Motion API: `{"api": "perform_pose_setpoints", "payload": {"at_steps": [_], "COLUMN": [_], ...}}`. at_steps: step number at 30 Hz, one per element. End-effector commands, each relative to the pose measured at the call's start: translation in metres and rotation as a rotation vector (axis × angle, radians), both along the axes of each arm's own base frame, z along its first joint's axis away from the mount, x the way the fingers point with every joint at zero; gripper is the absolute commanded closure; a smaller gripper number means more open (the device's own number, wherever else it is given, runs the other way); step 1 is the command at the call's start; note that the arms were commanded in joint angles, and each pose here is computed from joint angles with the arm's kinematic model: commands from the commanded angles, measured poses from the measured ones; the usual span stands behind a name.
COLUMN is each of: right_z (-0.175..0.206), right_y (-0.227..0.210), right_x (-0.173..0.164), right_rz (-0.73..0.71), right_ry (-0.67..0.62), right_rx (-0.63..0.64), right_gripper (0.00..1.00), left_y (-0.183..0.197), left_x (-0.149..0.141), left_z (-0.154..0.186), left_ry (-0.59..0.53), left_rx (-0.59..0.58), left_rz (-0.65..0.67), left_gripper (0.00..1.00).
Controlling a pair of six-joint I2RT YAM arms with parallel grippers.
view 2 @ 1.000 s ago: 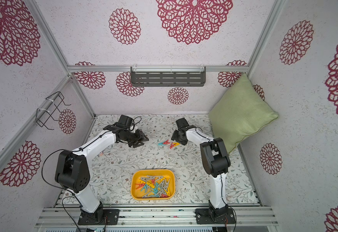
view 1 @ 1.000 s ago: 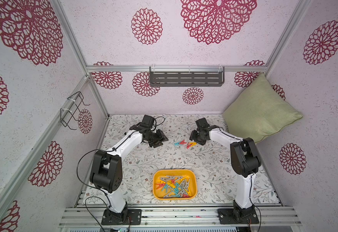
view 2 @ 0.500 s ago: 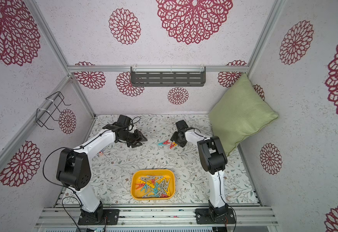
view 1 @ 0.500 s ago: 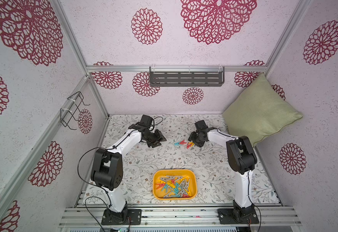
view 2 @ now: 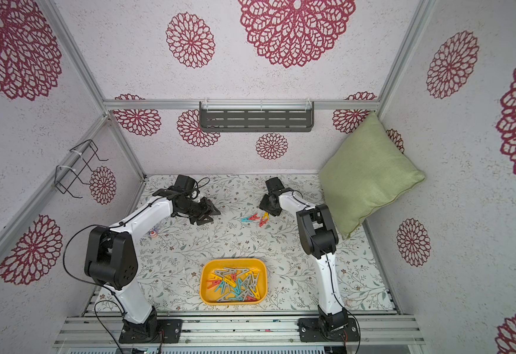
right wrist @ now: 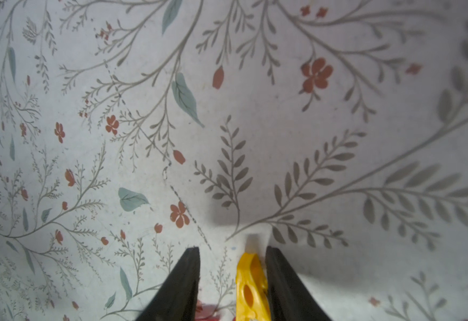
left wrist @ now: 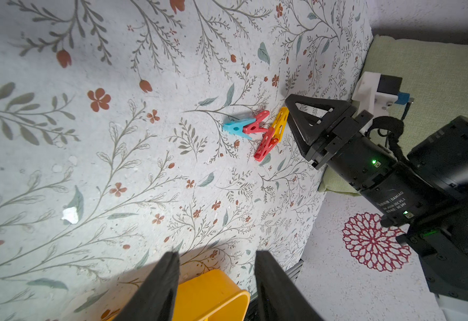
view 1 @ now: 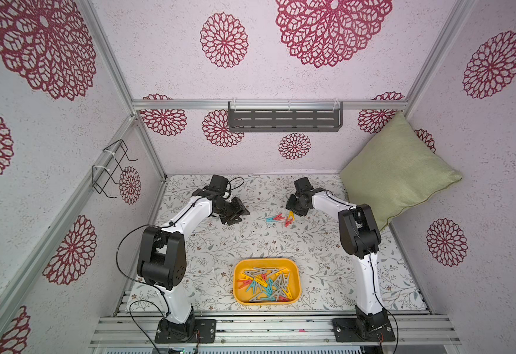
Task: Put the clothespins into the storage box
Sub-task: Pick up the clothespin from the center of the board.
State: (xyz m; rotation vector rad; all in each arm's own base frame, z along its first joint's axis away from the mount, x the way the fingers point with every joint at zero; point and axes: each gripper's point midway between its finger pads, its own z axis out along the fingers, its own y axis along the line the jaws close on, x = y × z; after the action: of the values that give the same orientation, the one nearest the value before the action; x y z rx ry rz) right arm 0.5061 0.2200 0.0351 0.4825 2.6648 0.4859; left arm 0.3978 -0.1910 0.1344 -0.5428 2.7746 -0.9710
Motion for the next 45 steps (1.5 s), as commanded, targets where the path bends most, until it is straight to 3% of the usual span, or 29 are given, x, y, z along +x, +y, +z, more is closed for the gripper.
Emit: {"api": "perform_pose_setpoints", "payload": {"at_steps": [1,7,15,28,37,45], "right_z": [-0.035,-0.039,-0.036,0.058,0.105,0.118], "right_y": [-0.022,-0.029,-0.030,-0.036,-0.039,0.002], "right_x": [-0.028,-0.035,-0.034,-0.009,-0.048,-0.128], "right_rz": [0.069,0.165,0.201,0.184,0.181,0.375], "right_ry": [0.115,0.114,0.097,-0.117,-0.206,-0.223], "right_rx": [-0.159,-0.259,-0.289,-0.318,-0.225,-0.085], "right_gripper": [0.58,0.63,0.80,0.82,0.84,0.84], "left_y": [0.002,0.002,0.000,-0.025,-0.046,-0.044], "left_x": [0.006,0.008,0.005,-0.005,-0.018,-0.022], "left_z": [0.004,0.003,0.006,0.016,0.015,0.011], "left_ry": [-0.021,-0.021,-0.031,-0.058,-0.064,-0.065], "left_rx": [-0.008,-0.013,-0.016,-0.005,0.009,0.022], "left_rz": [-0.001,0.011,0.030,0.004,-0.024,-0.005], "left_gripper": [0.49,0.49,0.49,0.49,0.49,0.49]}}
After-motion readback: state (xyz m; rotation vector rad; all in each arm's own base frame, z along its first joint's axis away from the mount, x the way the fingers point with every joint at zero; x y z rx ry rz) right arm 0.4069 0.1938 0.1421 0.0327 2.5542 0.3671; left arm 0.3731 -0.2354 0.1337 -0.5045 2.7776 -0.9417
